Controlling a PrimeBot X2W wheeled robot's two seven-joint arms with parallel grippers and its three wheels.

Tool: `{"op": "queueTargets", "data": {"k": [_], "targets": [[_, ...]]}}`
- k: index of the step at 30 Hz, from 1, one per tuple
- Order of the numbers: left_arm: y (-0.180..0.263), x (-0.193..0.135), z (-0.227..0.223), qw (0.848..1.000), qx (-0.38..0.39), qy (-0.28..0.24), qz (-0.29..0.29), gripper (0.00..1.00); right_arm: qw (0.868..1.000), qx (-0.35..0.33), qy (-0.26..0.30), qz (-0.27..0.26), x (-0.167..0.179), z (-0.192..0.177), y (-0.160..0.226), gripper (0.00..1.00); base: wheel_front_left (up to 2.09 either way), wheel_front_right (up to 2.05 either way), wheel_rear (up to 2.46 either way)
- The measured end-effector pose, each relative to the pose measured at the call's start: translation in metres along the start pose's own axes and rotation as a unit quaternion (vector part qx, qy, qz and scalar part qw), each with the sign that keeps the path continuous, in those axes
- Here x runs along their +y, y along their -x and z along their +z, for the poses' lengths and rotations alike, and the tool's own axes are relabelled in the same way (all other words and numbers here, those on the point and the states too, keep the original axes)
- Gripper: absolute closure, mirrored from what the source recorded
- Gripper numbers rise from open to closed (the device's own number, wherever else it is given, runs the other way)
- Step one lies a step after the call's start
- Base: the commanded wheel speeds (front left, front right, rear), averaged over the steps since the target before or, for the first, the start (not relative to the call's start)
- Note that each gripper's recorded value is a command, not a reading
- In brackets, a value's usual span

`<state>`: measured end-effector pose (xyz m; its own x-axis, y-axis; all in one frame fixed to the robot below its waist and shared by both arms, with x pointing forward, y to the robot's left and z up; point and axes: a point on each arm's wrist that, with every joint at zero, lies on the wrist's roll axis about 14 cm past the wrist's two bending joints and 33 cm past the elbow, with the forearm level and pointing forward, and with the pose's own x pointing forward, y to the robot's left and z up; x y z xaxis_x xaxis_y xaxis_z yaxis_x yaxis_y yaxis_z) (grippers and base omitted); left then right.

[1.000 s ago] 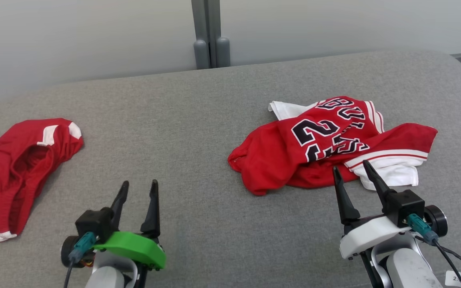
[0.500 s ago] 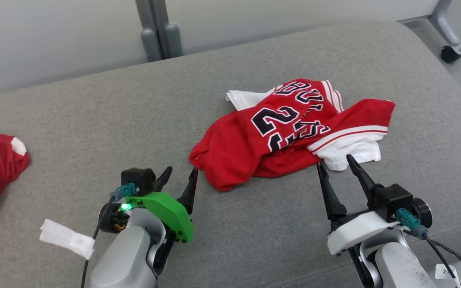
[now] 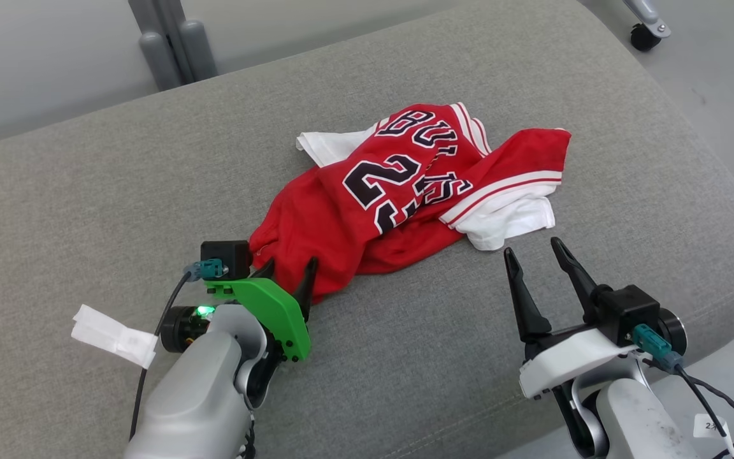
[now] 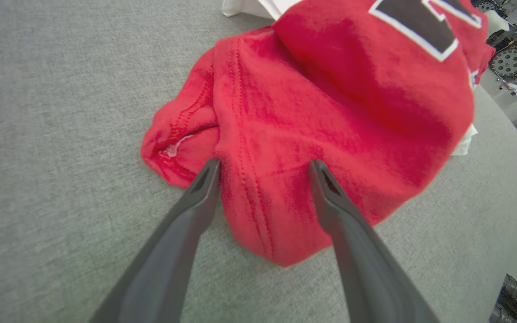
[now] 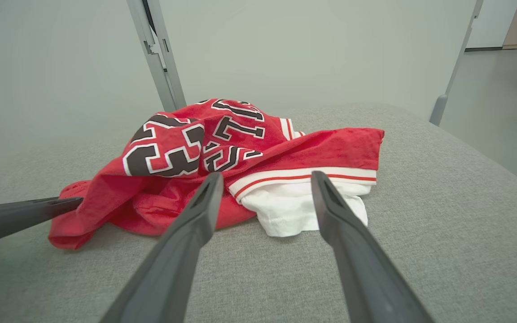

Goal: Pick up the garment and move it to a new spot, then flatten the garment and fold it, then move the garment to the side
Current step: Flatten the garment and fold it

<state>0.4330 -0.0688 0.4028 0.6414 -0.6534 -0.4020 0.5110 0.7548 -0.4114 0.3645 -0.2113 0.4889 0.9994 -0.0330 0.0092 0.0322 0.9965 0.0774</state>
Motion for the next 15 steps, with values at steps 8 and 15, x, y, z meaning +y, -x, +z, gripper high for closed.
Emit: {"op": "queueTargets", "data": {"k": [8, 15], "targets": [[-0.008, 0.0, -0.011, 0.999, 0.035, 0.005, 0.004, 1.0, 1.0, 0.001, 0.0, -0.011, -0.007, -0.001, 0.001, 0.0, 0.0, 0.0, 0.0], [-0.003, -0.001, 0.031, 0.997, -0.067, 0.045, -0.004, 1.0, 1.0, -0.003, -0.002, -0.005, -0.004, 0.001, -0.006, 0.0, 0.0, 0.0, 0.0]]}}
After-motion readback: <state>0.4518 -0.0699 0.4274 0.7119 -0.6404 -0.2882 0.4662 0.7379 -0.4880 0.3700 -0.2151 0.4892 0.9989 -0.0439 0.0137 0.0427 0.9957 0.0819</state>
